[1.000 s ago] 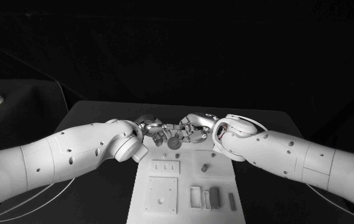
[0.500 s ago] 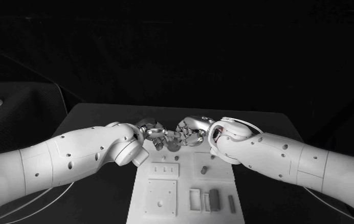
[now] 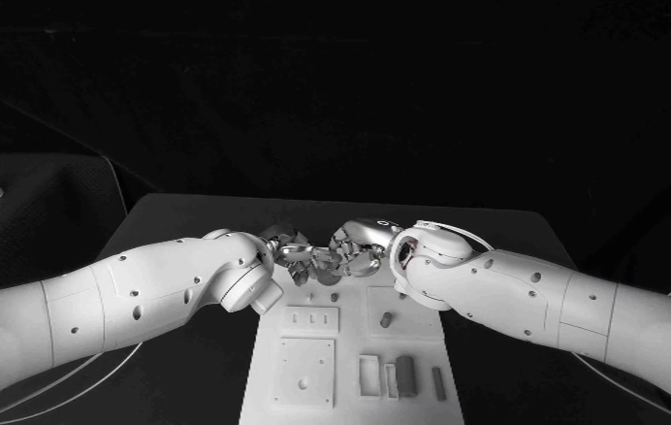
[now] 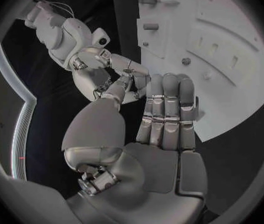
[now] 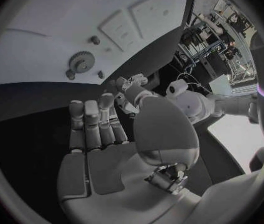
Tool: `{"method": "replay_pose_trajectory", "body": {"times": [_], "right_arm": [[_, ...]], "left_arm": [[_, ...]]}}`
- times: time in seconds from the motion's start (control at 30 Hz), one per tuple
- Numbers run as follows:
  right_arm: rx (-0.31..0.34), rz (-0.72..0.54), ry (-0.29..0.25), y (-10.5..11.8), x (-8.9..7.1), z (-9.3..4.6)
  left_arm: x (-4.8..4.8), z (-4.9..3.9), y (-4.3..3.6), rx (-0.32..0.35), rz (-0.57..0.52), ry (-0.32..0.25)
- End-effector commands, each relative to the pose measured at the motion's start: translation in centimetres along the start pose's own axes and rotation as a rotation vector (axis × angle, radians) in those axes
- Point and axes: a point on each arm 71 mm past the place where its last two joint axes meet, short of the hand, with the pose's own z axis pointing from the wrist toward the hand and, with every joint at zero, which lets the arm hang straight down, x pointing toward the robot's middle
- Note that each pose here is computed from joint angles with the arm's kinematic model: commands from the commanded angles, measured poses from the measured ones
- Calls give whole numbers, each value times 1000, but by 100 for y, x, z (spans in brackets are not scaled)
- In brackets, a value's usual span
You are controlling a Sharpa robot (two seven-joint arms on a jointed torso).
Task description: Assemble the parts on the task board
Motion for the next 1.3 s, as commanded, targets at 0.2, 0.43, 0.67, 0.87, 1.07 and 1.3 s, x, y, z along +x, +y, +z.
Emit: {"method": "replay_pose_trajectory", "body": {"times": [0.2, 0.43, 0.67, 0.87, 1.07, 1.3], "right_arm": [[-1, -24, 15, 49, 24, 15], [-1, -32, 20, 76, 33, 30], [-5, -36, 28, 104, 43, 43], [-8, -38, 26, 125, 45, 48], [-9, -38, 23, 133, 44, 47], [-10, -39, 24, 143, 47, 52]], "left_arm": [[16, 7, -12, -18, 13, -5], [31, 11, -20, -14, 18, 9], [35, 11, -23, -14, 18, 11], [39, 13, -25, -16, 18, 12], [45, 14, -23, -21, 20, 17], [55, 16, -21, -31, 32, 23]]}}
